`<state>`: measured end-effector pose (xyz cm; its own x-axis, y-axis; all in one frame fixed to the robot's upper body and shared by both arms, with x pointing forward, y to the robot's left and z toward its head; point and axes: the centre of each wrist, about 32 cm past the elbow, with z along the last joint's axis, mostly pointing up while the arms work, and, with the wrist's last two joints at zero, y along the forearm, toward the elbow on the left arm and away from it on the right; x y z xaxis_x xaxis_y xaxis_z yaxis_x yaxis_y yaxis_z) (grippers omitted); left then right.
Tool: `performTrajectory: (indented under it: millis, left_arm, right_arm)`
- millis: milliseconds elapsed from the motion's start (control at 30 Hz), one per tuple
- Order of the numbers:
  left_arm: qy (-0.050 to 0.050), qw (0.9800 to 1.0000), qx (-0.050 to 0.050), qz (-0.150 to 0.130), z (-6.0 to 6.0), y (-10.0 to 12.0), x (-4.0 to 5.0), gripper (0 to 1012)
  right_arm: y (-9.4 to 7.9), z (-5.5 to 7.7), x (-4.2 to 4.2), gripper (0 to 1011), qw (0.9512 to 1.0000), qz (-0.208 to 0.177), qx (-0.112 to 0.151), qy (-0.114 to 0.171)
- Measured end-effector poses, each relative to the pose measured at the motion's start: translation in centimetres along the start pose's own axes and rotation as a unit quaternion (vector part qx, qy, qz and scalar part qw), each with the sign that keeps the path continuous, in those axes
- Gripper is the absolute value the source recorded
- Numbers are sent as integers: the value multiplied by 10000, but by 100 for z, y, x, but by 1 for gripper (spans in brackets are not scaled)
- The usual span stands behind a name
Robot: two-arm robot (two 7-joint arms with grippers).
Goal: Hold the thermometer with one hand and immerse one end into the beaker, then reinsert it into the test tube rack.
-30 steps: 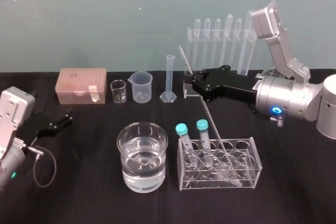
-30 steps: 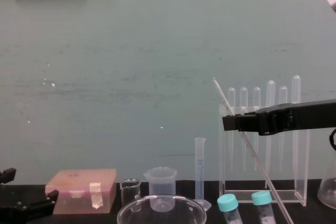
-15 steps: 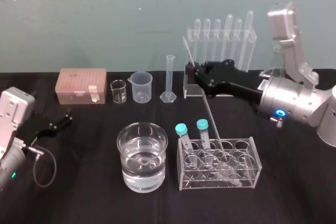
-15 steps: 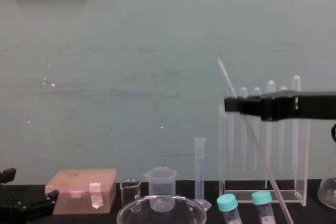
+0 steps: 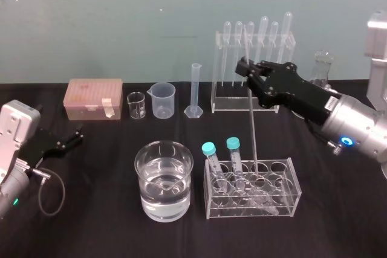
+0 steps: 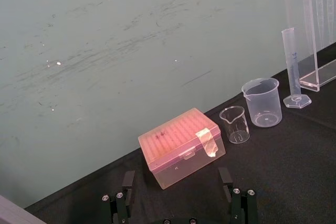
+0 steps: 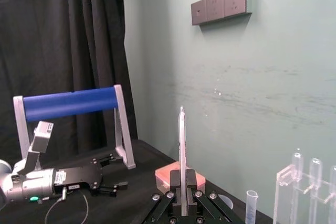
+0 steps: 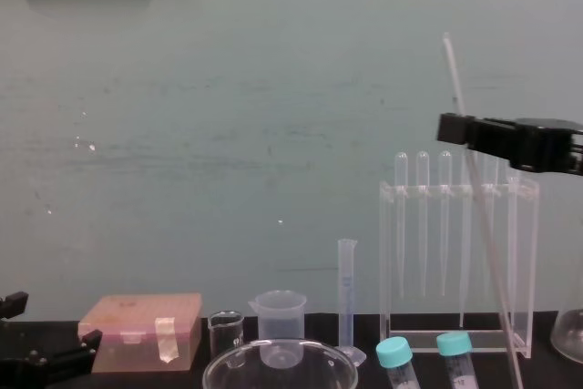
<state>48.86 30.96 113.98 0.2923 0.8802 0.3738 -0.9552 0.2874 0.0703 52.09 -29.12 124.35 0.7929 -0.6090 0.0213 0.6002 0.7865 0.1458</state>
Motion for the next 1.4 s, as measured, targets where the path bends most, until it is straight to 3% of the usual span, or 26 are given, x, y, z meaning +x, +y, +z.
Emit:
performTrajectory:
  millis: [400, 733, 967, 1100, 1333, 1400]
  left_arm:
    - [0, 10000, 0, 0, 0, 0, 0, 1008]
    - [0, 10000, 0, 0, 0, 0, 0, 1008]
    - [0, 10000, 0, 0, 0, 0, 0, 1008]
    - [0, 10000, 0, 0, 0, 0, 0, 1008]
    - [0, 10000, 0, 0, 0, 0, 0, 1008]
    - [0, 10000, 0, 0, 0, 0, 0, 1008]
  right_arm:
    - [-131, -106, -48, 56, 9997, -24, 257, 38]
    - [-120, -6, -16, 56, 9990, 12, 433, -125]
    - [-69, 266, 50, 56, 9973, 37, 728, 56]
    - [-10, 543, 125, 56, 9957, 133, 904, 128]
    - [133, 967, 244, 56, 9948, 299, 970, 1]
    - [188, 1034, 274, 56, 9947, 359, 957, -55]
